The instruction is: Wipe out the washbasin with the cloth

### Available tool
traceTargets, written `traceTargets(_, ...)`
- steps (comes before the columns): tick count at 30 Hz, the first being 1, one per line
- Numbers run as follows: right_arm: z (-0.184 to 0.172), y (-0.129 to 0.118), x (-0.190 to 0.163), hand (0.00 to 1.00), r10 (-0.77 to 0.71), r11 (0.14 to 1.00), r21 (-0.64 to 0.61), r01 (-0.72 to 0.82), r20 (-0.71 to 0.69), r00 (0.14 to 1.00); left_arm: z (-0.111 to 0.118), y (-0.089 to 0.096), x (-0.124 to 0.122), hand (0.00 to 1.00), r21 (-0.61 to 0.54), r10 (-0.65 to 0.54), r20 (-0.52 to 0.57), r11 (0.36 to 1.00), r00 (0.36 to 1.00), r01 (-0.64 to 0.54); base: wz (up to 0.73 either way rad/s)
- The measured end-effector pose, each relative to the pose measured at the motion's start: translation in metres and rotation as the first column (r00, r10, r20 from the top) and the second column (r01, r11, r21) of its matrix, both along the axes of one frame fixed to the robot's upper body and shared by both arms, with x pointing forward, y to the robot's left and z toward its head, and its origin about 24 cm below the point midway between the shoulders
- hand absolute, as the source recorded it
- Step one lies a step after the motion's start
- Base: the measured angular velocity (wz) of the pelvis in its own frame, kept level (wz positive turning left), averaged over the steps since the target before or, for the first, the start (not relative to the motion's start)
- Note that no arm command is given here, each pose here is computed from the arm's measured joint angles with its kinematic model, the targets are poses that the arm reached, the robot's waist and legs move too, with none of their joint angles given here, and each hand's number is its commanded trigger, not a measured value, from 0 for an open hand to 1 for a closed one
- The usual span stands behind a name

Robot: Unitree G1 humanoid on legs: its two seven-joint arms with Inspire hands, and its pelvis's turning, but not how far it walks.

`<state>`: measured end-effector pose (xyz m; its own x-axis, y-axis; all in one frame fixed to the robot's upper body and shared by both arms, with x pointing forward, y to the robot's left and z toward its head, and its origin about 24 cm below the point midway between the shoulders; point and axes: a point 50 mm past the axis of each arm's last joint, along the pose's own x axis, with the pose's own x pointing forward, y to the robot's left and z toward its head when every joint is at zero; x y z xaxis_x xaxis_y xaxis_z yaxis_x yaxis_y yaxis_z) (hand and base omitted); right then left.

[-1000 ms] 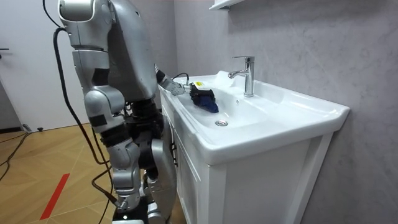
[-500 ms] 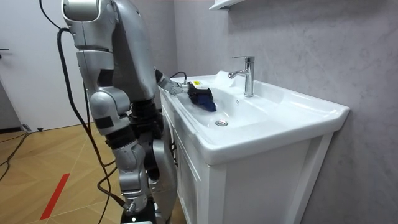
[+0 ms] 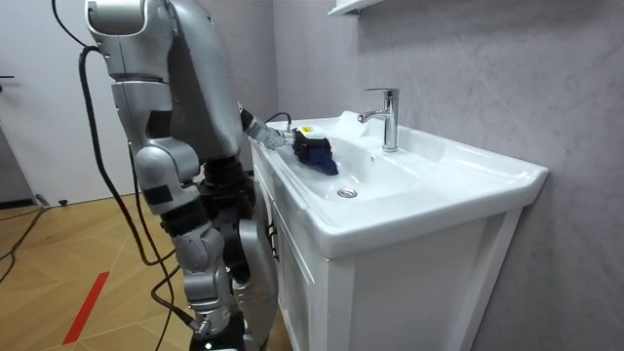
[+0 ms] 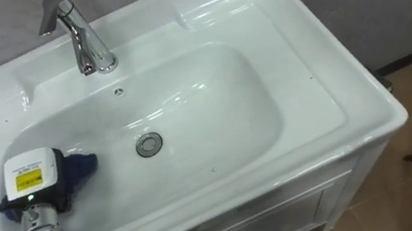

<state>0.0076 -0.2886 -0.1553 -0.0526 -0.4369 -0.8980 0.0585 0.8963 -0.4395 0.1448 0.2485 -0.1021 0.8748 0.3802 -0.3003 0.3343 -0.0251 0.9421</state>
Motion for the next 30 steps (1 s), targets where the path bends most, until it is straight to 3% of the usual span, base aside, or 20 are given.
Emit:
traceTargets(10,-0.007,0.018,-0.009,0.0,-0.015,0.999,0.041,0.017,-0.034,0.999,-0.003,-0.005,0.005,1.0,-0.12,0.107,0.009,0.987,0.994,-0.105,0.02)
traceTargets(17,-0.01,0.031,-0.015,0.0,0.055,0.997,0.062,-0.05,-0.068,0.996,-0.003,-0.014,0.016,1.0,-0.256,0.194,0.018,0.949,0.981,-0.184,-0.07)
traceTargets(23,-0.015,0.048,-0.015,0.0,0.079,0.992,0.104,-0.071,-0.075,0.994,-0.003,-0.035,0.029,1.0,-0.378,0.215,0.029,0.907,0.976,-0.188,-0.03)
traceTargets(30,-0.016,0.052,-0.014,0.0,0.105,0.986,0.136,-0.092,-0.09,0.99,0.002,-0.066,0.051,1.0,-0.485,0.12,0.012,0.869,0.993,-0.099,0.02)
